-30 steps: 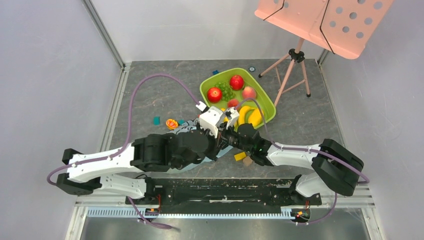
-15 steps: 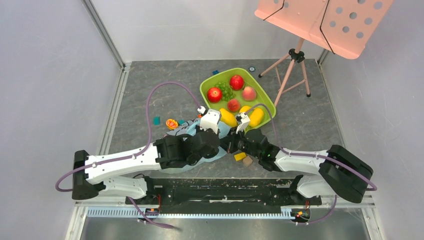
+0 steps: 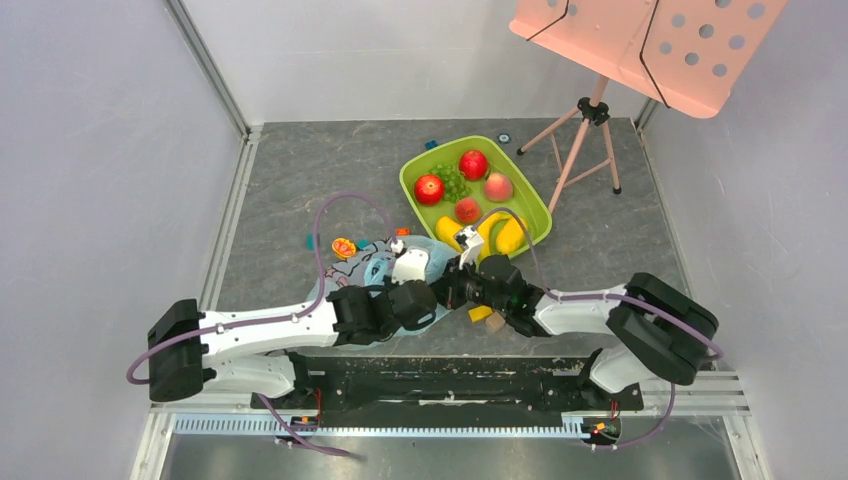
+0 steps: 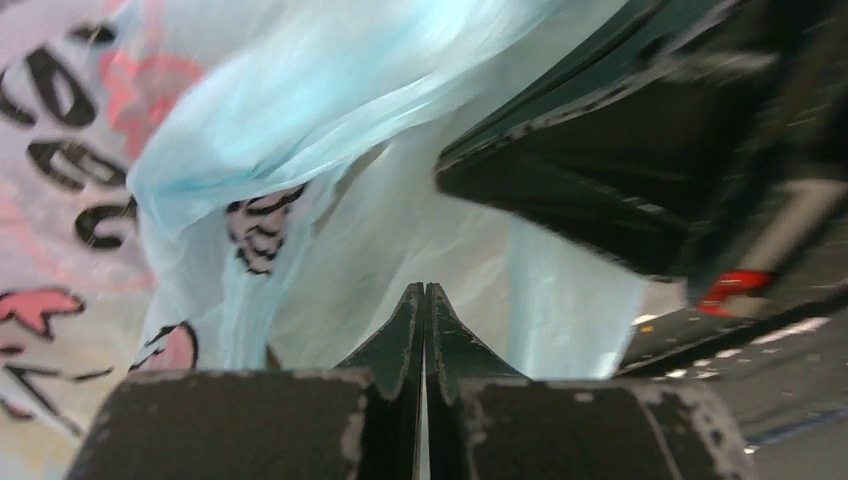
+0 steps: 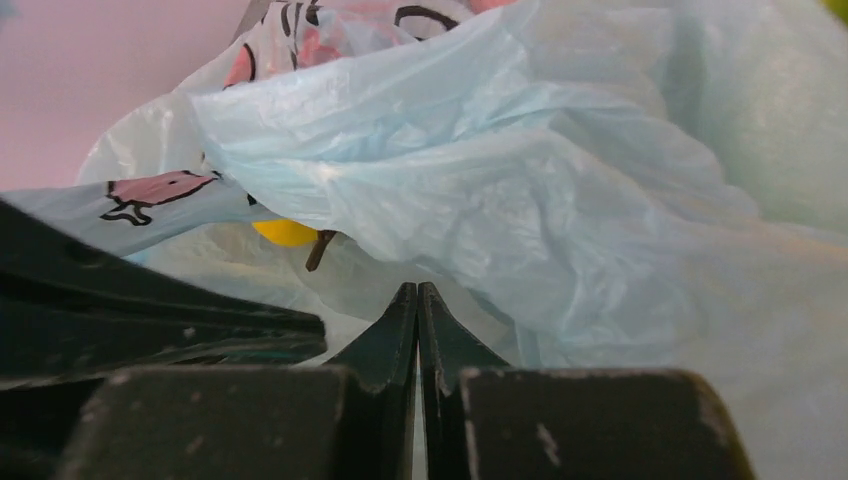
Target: Take the fake fruits out of the plastic bag
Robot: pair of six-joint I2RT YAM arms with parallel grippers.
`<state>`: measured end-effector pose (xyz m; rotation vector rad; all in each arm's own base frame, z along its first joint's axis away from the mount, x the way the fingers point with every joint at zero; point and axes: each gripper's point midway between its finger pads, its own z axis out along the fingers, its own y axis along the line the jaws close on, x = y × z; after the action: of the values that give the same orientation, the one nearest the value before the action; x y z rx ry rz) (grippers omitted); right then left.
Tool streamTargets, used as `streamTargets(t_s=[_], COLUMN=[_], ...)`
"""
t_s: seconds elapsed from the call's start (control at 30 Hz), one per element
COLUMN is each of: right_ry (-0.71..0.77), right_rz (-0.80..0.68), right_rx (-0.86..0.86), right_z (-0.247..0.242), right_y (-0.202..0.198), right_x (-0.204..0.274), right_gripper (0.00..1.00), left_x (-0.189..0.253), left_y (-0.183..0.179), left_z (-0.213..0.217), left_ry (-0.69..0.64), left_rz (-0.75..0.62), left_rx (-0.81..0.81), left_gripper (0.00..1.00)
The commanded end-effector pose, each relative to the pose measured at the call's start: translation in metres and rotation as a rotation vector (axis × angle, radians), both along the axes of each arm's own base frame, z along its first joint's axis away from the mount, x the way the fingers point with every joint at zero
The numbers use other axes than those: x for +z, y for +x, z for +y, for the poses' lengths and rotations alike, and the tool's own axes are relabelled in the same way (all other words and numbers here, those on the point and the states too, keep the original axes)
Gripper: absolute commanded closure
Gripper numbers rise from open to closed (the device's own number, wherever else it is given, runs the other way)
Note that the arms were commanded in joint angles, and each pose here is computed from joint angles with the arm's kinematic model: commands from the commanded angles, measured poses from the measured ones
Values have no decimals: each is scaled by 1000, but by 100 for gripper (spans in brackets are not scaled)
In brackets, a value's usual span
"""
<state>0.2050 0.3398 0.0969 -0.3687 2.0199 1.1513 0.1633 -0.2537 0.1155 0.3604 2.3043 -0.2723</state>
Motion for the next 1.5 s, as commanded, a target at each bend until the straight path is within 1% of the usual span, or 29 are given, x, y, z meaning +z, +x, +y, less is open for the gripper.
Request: streamTargets(t_s=[0.0,0.1,0.23,0.37,0.47,0.6,0.7,0.87,0.97,1.1,1.2,1.27,1.3,1.33,1.4,1.47], right_ry=[49,9,-104,-252,-304,-266,-217,-130,-87,-83,-148,-172,-184,-188,-192,-190], right_rz=[-74,-81,-83,-100,-105,-134,-183,-216,-215,-237,-271,-285,-282,-280,-277,-276], right_rx=[97,84,36,-44,-67,-29,32,84,107,85,-10,-42,-81,-97,-126,-118], right_z=[25,25,18,1,-7,0,19,48,64,85,90,96,95,93,86,81], right_y=[1,4,9,14,12,4,-2,-4,-2,15,45,64,86,95,109,112], right_x=[20,11,-11,-35,-47,-42,-24,7,22,40,46,49,48,47,47,47], right_gripper=[96,96,95,95,94,90,83,67,64,62,58,58,57,57,57,57], left_x=[-18,-31,-39,-42,-48,-55,-53,-54,-55,-58,-59,-60,-60,-60,-60,-60], left_y=[0,-2,-6,-11,-17,-22,-20,-21,-22,-23,-24,-25,-25,-25,-25,-25], left_z=[30,52,81,105,115,124,122,116,116,115,117,117,118,118,119,119], left_ry=[-30,2,24,6,-24,-53,-78,-102,-114,-133,-142,-153,-163,-167,-167,-169], left_rz=[9,13,9,12,28,38,23,-7,-15,-20,-19,-16,-17,-18,-19,-19], left_rx=[166,237,344,439,480,502,480,435,428,416,416,416,418,419,421,424], left_gripper=[98,98,98,98,98,98,98,98,98,98,98,98,98,98,98,98])
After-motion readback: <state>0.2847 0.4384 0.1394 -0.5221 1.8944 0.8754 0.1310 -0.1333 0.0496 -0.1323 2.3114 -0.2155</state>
